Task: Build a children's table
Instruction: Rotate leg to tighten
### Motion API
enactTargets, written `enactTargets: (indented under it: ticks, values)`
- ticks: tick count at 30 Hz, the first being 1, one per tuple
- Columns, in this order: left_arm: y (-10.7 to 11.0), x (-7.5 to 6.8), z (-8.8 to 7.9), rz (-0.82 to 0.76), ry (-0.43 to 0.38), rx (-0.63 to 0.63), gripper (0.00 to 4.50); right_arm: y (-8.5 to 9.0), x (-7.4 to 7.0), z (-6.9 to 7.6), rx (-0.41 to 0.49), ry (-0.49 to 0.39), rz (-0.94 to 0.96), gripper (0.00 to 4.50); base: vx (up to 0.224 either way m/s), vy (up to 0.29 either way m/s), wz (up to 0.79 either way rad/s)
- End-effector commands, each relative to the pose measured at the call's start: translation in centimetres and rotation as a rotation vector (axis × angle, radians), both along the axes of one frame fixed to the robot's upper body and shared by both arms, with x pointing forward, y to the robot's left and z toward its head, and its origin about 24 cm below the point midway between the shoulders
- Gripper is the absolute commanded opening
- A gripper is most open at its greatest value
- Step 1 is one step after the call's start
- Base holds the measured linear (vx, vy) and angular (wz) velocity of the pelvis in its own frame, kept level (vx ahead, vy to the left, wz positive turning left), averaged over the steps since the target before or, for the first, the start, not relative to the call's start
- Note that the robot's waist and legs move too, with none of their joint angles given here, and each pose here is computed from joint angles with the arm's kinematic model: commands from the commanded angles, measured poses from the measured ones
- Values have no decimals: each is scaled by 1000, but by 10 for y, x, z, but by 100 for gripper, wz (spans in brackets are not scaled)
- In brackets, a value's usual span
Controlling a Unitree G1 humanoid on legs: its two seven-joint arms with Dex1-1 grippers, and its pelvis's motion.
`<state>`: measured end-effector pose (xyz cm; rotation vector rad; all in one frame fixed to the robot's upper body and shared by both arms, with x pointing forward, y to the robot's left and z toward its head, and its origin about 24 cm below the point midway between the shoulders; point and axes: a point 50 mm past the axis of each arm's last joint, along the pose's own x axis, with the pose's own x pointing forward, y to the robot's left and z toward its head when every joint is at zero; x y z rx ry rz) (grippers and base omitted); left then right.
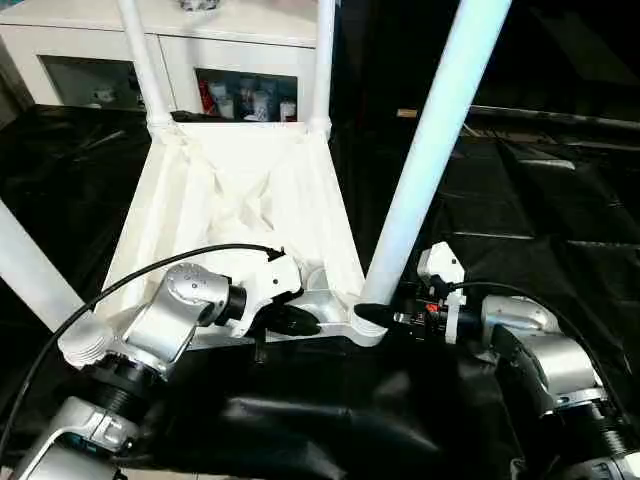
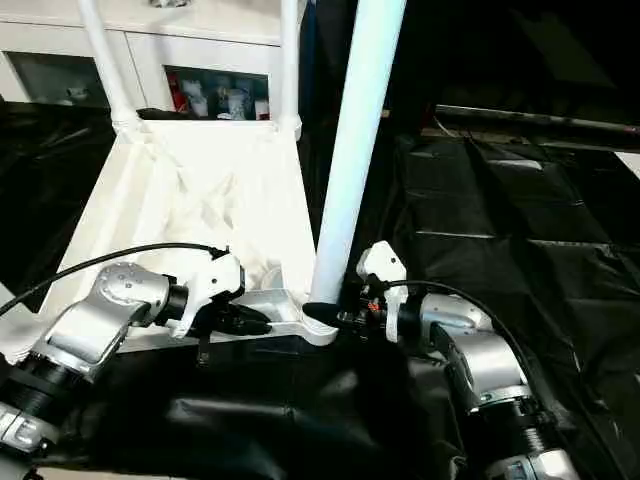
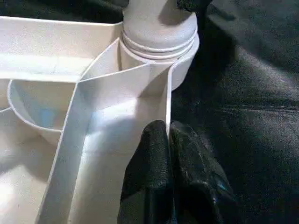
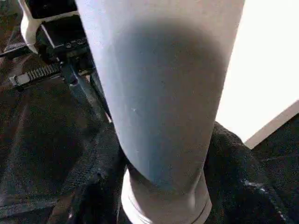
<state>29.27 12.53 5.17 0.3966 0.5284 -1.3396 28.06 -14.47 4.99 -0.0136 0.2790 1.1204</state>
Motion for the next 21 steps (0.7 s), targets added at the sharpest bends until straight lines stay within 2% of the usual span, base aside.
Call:
enactTargets:
  ticks: [1, 4, 6, 7, 11, 16, 18, 21]
  values:
    - [-1, 0, -26, 137, 36, 62, 0, 1, 0, -7, 21, 9, -87, 197, 0, 0, 0]
    - [-11, 10, -27, 247, 11, 43, 0, 1, 4, -15, 29, 2, -258, 196, 0, 0, 0]
    - [-29, 21, -29, 328, -30, 44, 0, 8, 9, -26, 21, 12, -463, 196, -25, 3, -1]
    - [-29, 21, -29, 328, -30, 44, 0, 8, 9, -26, 21, 12, -463, 195, 0, 0, 0]
    - [-54, 28, -29, 383, -72, 36, 0, 20, 16, -34, -18, 39, -710, 195, 0, 0, 0]
    - [-66, 30, -27, 359, -99, 32, 0, 41, 17, -31, -20, 7, -705, 195, 0, 0, 0]
    - [-66, 30, -27, 353, -100, 29, 0, 43, 18, -30, -13, -1, -699, 195, 0, 0, 0]
    - [-62, 29, -28, 321, -108, 35, 0, 41, 19, -23, 43, -19, -696, 195, 0, 0, 0]
